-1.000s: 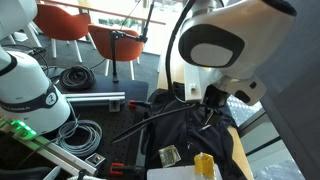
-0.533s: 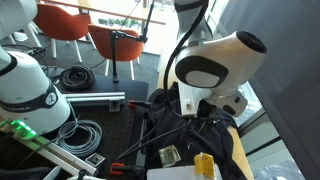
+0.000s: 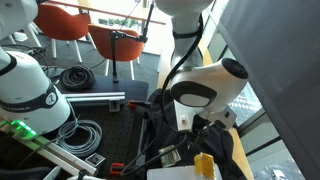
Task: Close the zip of the jersey
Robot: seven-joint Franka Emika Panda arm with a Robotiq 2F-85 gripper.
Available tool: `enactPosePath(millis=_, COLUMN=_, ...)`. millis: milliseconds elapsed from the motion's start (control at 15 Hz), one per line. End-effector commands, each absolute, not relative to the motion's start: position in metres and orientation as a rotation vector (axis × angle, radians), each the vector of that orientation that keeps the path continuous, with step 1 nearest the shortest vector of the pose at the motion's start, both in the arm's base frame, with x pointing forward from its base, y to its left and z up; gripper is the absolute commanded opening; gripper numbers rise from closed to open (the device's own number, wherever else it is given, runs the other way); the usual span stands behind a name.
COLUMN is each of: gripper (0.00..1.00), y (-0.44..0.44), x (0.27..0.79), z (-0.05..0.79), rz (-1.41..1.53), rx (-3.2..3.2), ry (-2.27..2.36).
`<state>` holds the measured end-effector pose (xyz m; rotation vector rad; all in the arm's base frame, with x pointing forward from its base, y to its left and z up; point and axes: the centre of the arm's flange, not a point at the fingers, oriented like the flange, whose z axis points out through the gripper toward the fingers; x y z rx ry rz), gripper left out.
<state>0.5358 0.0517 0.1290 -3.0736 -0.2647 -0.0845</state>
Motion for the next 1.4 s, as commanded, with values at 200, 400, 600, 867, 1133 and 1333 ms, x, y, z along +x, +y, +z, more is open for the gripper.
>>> enactPosePath(millis=200, gripper=1.00, y=0.030, x=0.573, z=0.095, rz=-0.123, rx=-3.076, ry=-0.241)
enactPosePath(millis=400, gripper=1.00, y=0.031, x=0.580, z=0.080, rz=-0.111, rx=-3.074, ry=-0.231)
enactPosePath(millis=600, gripper=1.00, y=0.036, x=0.577, z=0.072, rz=-0.093, rx=-3.071, ry=-0.223)
enactPosePath(millis=867, gripper=1.00, y=0.042, x=0.569, z=0.071, rz=-0.059, rx=-3.077, ry=-0.220)
enactPosePath(millis=1133, gripper=1.00, y=0.038, x=0.552, z=0.076, rz=-0.034, rx=-3.074, ry=-0.208)
enactPosePath(millis=1333, gripper=1.00, y=0.035, x=0.545, z=0.070, rz=-0.011, rx=-3.073, ry=-0.202)
